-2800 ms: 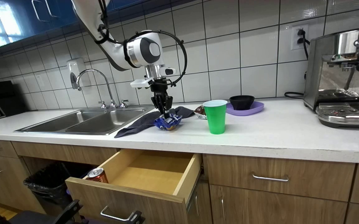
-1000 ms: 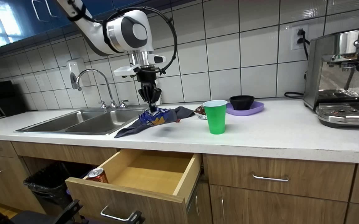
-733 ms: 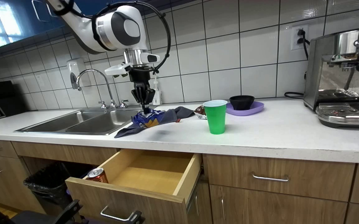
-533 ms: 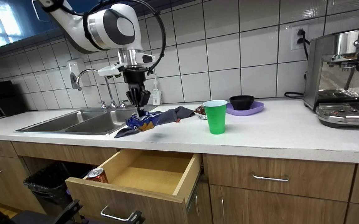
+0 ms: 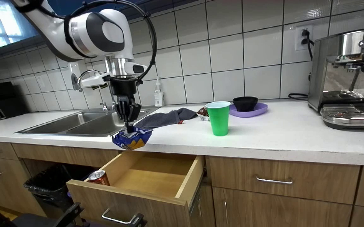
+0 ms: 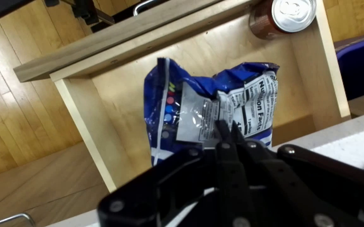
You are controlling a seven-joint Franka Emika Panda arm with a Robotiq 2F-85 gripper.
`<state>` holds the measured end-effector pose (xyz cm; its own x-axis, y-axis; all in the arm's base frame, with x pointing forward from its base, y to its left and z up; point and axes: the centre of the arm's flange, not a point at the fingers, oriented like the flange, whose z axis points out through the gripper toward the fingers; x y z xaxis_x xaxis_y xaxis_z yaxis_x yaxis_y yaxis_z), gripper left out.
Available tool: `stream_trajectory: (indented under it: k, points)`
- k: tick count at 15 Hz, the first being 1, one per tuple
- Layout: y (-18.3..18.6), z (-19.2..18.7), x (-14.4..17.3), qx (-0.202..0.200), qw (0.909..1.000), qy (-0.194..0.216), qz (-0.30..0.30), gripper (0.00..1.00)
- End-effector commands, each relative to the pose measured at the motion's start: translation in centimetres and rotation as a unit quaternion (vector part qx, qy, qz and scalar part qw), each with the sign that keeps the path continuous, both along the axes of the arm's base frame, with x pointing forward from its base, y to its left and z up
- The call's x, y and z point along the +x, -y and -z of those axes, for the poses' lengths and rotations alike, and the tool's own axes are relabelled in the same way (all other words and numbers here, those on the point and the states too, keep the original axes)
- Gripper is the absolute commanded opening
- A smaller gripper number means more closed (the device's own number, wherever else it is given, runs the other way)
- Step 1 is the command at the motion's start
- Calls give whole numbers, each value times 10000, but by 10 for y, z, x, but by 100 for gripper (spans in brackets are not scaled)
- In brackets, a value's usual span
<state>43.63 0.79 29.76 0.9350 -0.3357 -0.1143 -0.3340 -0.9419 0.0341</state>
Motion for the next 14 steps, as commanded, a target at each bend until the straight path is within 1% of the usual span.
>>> stream_trajectory:
  k: [1,9,14]
  points:
    - [1,7,-26,-92,9998,-160,-111,0]
    - [1,40,-38,-180,9991,-379,-30,0]
    - [2,62,-32,-289,9991,-312,84,0]
